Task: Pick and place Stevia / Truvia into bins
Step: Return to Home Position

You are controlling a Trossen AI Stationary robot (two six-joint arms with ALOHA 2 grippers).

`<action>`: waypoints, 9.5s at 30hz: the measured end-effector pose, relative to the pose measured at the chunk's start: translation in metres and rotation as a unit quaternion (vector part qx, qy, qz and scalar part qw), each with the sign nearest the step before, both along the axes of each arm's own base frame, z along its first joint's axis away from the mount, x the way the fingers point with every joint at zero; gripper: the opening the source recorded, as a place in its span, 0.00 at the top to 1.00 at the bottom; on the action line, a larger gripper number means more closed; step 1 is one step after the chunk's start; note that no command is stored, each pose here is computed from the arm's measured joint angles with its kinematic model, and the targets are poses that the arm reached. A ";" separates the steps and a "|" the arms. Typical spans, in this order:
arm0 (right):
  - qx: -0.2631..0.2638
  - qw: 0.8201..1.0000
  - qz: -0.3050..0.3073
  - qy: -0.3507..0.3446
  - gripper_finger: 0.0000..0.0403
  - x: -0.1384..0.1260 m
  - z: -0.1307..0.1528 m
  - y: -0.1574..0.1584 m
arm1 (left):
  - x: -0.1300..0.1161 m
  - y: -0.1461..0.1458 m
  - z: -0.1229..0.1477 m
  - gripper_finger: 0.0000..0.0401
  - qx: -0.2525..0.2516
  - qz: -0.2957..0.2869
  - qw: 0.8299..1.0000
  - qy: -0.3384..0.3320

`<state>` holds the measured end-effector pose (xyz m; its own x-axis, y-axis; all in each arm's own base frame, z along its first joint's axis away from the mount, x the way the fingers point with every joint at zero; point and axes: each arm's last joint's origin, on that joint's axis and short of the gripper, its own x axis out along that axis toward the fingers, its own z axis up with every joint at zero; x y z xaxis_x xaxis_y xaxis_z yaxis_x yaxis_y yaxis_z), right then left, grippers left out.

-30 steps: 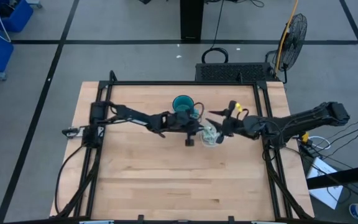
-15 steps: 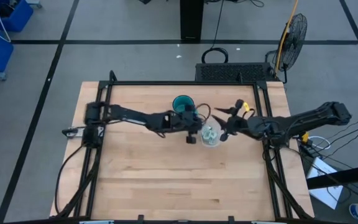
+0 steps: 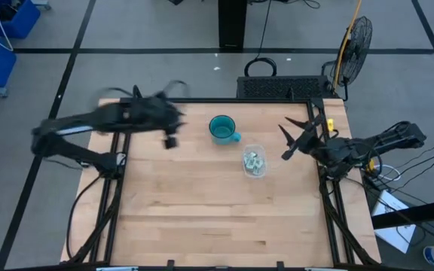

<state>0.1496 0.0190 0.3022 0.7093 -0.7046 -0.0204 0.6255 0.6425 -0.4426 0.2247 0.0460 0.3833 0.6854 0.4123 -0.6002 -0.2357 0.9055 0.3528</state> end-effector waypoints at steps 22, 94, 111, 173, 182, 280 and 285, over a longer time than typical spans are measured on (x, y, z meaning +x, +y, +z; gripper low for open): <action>0.234 0.920 0.313 -0.025 0.65 -0.012 -0.058 0.005 | -0.177 -0.039 -0.092 0.67 -0.165 -0.095 0.933 -0.307; 0.082 0.944 0.276 -0.163 0.65 -0.031 -0.114 -0.048 | -0.126 -0.033 -0.215 0.67 -0.168 -0.157 0.899 -0.373; 0.087 0.943 0.277 -0.166 0.65 -0.031 -0.114 -0.048 | -0.126 -0.033 -0.215 0.67 -0.169 -0.156 0.899 -0.374; 0.087 0.943 0.277 -0.166 0.65 -0.031 -0.114 -0.048 | -0.126 -0.033 -0.214 0.67 -0.169 -0.157 0.898 -0.374; 0.087 0.943 0.277 -0.166 0.65 -0.031 -0.114 -0.048 | -0.126 -0.033 -0.214 0.67 -0.169 -0.157 0.898 -0.374; 0.087 0.943 0.277 -0.166 0.65 -0.031 -0.114 -0.048 | -0.126 -0.033 -0.214 0.67 -0.169 -0.157 0.898 -0.374; 0.087 0.943 0.277 -0.165 0.65 -0.031 -0.114 -0.048 | -0.126 -0.033 -0.214 0.67 -0.169 -0.157 0.898 -0.374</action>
<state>0.1182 -0.0287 0.1879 0.9551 -0.2310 0.1855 0.2584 0.9558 -0.1402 0.0985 0.0132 0.1691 0.9997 0.0095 0.0218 -0.0072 0.9944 -0.1053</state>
